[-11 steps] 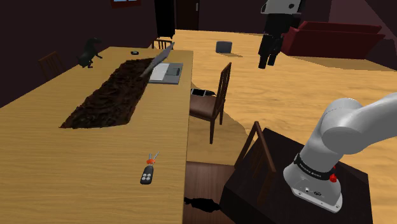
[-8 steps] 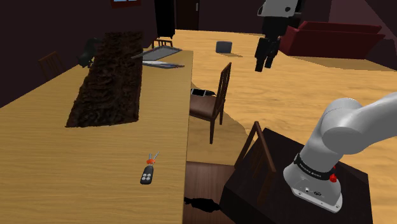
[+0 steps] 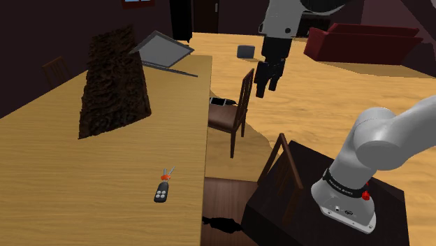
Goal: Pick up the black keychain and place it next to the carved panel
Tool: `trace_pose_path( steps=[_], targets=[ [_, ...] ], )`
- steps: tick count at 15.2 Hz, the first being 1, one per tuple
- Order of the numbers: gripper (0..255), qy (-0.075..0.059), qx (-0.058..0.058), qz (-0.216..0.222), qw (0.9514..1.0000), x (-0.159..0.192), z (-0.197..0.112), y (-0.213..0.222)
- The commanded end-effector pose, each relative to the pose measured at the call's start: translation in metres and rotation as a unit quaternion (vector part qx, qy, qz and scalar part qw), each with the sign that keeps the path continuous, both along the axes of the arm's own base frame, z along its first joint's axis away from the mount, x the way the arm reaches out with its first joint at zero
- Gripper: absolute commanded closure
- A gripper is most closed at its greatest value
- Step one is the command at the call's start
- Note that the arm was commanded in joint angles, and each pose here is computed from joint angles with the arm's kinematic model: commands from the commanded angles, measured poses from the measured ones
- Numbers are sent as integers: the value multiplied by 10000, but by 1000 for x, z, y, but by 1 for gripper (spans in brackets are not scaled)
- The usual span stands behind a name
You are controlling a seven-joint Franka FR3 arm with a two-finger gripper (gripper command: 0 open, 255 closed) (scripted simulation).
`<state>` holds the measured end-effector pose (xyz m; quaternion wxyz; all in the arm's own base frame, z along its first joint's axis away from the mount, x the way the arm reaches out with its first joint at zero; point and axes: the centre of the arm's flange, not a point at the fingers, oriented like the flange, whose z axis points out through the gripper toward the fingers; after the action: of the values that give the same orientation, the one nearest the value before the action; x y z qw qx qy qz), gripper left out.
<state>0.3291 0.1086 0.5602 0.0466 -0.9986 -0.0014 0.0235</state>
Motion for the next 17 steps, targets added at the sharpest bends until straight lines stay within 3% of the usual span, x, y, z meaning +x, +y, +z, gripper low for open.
trace_pose_path(
  steps=[1,17],
  targets=[
    [0,-29,-23,33,10000,6,-9,25],
    [0,-210,-229,324,9990,55,-101,214]
  ],
)
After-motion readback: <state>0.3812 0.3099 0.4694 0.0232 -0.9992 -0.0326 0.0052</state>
